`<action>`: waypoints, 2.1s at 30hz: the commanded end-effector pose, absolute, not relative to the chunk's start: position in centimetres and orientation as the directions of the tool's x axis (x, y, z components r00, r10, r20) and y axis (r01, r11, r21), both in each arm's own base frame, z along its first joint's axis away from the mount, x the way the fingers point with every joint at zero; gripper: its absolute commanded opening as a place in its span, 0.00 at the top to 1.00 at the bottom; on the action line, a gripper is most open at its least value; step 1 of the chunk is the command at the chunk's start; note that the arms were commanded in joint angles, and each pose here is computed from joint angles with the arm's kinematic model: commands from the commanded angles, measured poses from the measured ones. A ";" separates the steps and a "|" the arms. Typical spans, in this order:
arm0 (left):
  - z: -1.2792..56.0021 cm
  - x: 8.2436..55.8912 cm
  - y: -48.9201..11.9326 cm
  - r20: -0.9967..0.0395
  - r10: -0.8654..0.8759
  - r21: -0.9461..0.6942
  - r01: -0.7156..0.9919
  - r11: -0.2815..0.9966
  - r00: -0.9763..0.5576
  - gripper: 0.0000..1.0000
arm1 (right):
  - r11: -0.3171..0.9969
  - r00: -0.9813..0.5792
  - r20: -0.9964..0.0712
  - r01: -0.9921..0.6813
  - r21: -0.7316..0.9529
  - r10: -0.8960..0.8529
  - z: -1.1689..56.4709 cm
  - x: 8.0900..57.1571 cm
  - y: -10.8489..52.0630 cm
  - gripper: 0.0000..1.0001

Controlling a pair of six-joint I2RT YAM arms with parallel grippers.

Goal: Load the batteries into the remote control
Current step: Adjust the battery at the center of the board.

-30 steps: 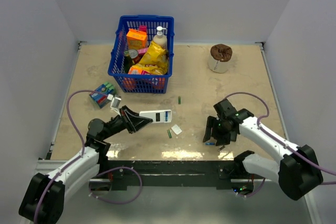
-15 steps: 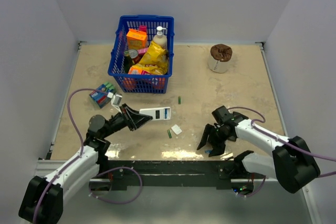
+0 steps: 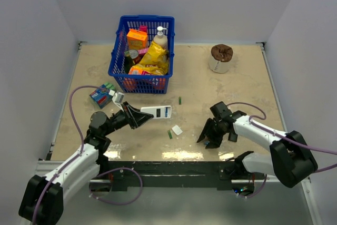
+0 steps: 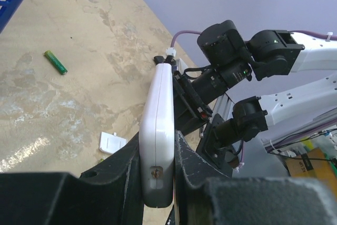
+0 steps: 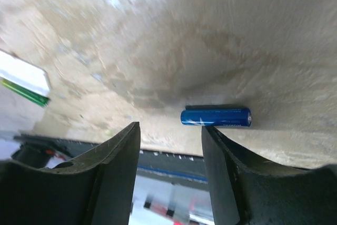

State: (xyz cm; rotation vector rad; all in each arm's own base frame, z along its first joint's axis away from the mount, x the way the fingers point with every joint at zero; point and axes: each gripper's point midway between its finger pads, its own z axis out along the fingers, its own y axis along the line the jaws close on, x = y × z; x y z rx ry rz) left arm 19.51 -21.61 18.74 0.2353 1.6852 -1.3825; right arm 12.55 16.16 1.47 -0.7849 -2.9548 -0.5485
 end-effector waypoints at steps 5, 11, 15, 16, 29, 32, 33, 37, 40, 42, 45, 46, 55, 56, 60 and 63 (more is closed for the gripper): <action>21.5 19.6 -21.8 -0.788 -0.380 -0.607 0.718 0.341 -0.485 1.00 | 0.794 -0.802 -0.159 0.503 0.341 0.576 1.7 19.8 15.1 0.47; 21.4 19.3 -21.9 -0.793 -0.368 -0.601 0.723 0.340 -0.485 1.00 | 0.847 -0.840 -0.236 0.391 0.359 0.488 3.7 22.5 16.1 0.47; 21.4 19.3 -21.8 -0.797 -0.367 -0.595 0.727 0.343 -0.479 1.00 | 0.931 -0.894 -0.323 0.217 0.295 0.311 6.9 23.8 15.7 0.45; 21.5 19.3 -21.9 -0.799 -0.368 -0.592 0.729 0.343 -0.476 1.00 | 0.961 -0.921 -0.307 0.182 0.206 0.240 6.6 22.9 14.4 0.44; 22.2 18.7 -21.7 -0.822 -0.359 -0.556 0.759 0.338 -0.443 1.00 | 0.974 -0.967 -0.234 0.149 -0.173 0.107 4.8 22.8 6.9 0.23; 22.3 18.7 -21.7 -0.826 -0.353 -0.550 0.763 0.340 -0.439 1.00 | 0.978 -0.974 -0.211 0.119 -0.171 0.082 4.6 23.3 5.7 0.22; 22.4 18.7 -21.7 -0.828 -0.354 -0.547 0.764 0.341 -0.435 1.00 | 0.985 -0.975 -0.209 0.102 -0.136 0.072 4.4 23.7 5.9 0.23; 22.5 18.6 -21.8 -0.833 -0.350 -0.539 0.771 0.338 -0.429 1.00 | 0.995 -0.986 -0.159 0.057 -0.078 0.044 3.1 23.9 6.9 0.27; 22.5 18.6 -21.9 -0.837 -0.342 -0.534 0.773 0.342 -0.428 1.00 | 0.998 -0.993 -0.113 0.027 -0.054 0.021 1.9 23.8 7.6 0.29; 22.5 18.6 -21.9 -0.838 -0.338 -0.533 0.773 0.343 -0.428 1.00 | 0.999 -0.992 -0.123 0.026 -0.046 0.020 1.4 24.3 7.8 0.32; 22.6 18.6 -21.9 -0.839 -0.335 -0.532 0.774 0.344 -0.428 1.00 | 0.998 -0.995 -0.097 0.022 -0.051 0.017 0.6 24.0 7.8 0.39; 22.5 18.6 -21.9 -0.840 -0.334 -0.532 0.773 0.346 -0.428 1.00 | 0.999 -0.997 -0.078 0.016 -0.049 0.012 0.3 23.7 7.8 0.42; 22.5 18.8 -21.8 -0.841 -0.337 -0.530 0.770 0.356 -0.423 1.00 | 1.000 -0.998 -0.061 0.024 -0.001 0.024 0.1 22.4 8.4 0.76; 22.5 18.8 -21.8 -0.841 -0.337 -0.530 0.770 0.356 -0.423 1.00 | 1.000 -0.998 -0.057 0.023 0.017 0.024 0.1 22.4 8.8 0.76; 22.6 18.8 -21.9 -0.839 -0.338 -0.533 0.769 0.353 -0.427 1.00 | 1.000 -0.996 -0.089 -0.007 0.028 -0.005 0.9 23.0 9.7 0.71; 22.5 18.7 -21.9 -0.839 -0.337 -0.533 0.769 0.352 -0.427 1.00 | 0.999 -0.993 -0.107 -0.042 -0.017 -0.044 1.6 23.7 9.5 0.61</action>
